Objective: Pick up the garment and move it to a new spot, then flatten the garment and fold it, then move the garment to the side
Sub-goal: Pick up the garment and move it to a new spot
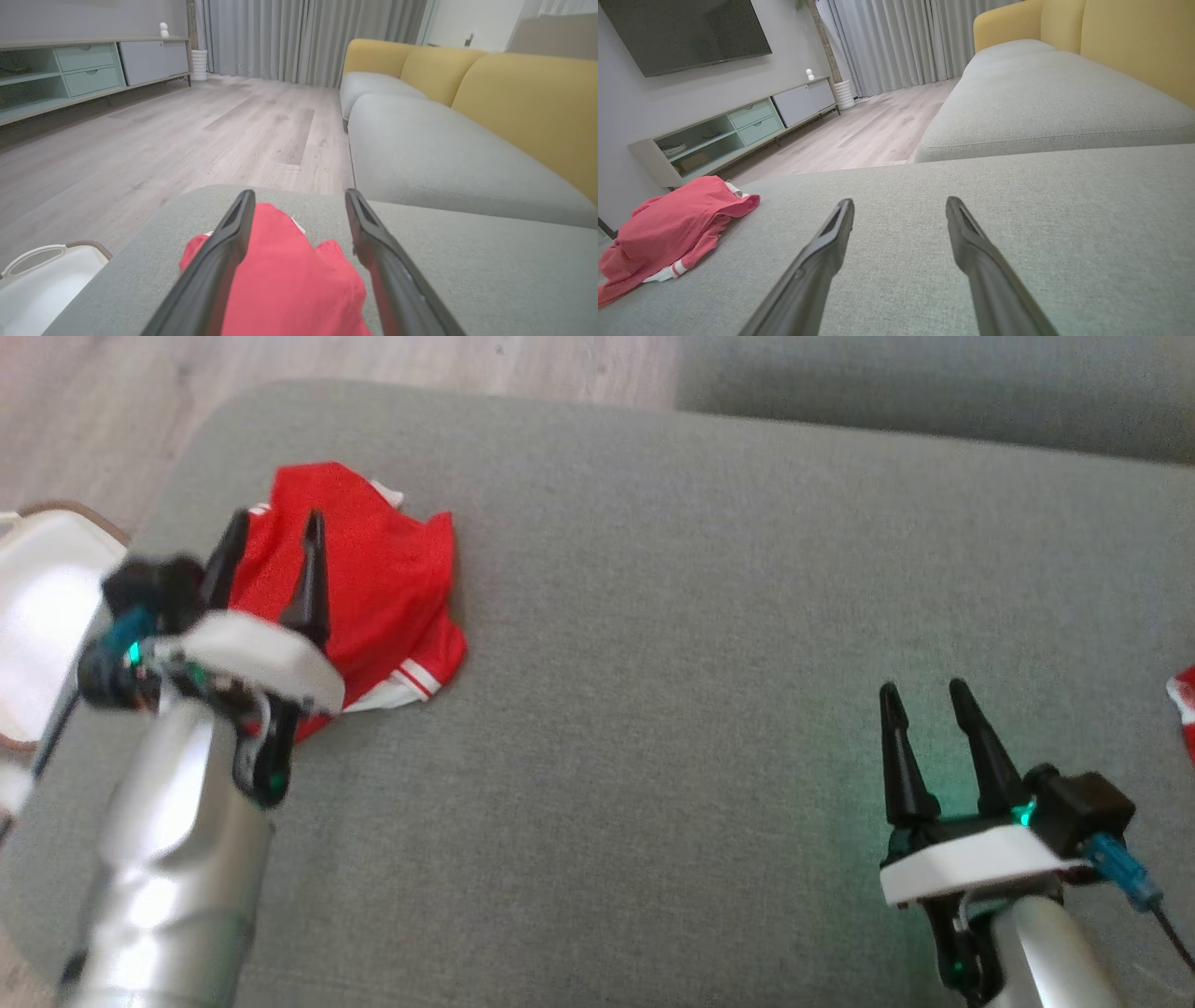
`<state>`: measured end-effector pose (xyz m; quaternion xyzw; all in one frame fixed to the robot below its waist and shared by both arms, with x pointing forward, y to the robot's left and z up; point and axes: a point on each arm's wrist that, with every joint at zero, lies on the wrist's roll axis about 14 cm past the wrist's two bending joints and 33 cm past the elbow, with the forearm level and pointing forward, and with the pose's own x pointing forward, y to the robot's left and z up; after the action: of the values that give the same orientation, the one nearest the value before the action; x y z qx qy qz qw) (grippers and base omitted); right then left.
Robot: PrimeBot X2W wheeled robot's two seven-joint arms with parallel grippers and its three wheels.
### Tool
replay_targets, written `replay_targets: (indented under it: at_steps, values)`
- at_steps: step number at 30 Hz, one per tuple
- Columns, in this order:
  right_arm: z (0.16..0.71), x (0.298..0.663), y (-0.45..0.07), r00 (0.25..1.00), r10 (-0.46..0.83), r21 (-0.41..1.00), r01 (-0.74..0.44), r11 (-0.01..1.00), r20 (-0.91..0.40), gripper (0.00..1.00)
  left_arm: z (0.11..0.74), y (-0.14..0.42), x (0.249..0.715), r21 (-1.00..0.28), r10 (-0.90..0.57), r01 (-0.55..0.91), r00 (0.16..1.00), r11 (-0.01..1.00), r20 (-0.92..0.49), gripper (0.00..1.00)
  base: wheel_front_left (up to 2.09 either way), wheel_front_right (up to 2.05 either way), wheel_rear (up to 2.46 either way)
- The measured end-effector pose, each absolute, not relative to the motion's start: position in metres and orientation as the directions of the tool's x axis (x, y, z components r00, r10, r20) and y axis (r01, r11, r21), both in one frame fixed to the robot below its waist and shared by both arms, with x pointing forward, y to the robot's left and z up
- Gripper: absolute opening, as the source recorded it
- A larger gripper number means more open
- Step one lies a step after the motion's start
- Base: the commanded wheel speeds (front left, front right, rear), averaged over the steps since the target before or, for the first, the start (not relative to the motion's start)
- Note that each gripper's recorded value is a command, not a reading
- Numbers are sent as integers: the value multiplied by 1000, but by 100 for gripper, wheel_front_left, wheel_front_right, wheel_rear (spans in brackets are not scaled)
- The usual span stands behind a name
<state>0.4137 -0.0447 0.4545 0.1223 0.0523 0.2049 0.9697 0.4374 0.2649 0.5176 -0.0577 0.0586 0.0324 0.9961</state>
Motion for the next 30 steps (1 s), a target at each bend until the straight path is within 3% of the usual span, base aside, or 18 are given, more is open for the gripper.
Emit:
replay_targets:
  at_steps: [7, 14, 19, 20, 21, 22, 30]
  values:
    - [455, 434, -52, 922, 387, 249, -368, 896, -31, 100, 453, 245, 466, -51, -23, 1, 900, 999, -435, 100, 0, 0, 0]
    - [444, 439, -65, 934, 354, 248, -331, 910, -52, 100, 389, 225, 455, -65, -82, 53, 769, 997, -634, 100, 0, 0, 0]
    - [443, 445, -73, 942, 333, 245, -312, 918, -48, 100, 375, 222, 459, -81, -95, 54, 723, 995, -684, 100, 0, 0, 0]
    - [443, 445, -74, 942, 331, 243, -310, 919, -49, 100, 374, 220, 459, -85, -100, 57, 721, 995, -686, 49, 0, 0, 0]
    - [443, 445, -74, 943, 329, 242, -308, 920, -50, 100, 375, 220, 461, -89, -101, 55, 727, 995, -679, 17, 0, 0, 0]
    - [443, 445, -75, 943, 328, 242, -307, 921, -50, 100, 377, 221, 462, -91, -101, 54, 737, 994, -668, 0, 0, 0, 0]
    - [456, 440, -77, 945, 325, 228, -312, 922, -25, 100, 422, 218, 481, -130, -115, 60, 876, 990, -468, 0, 0, 0, 0]
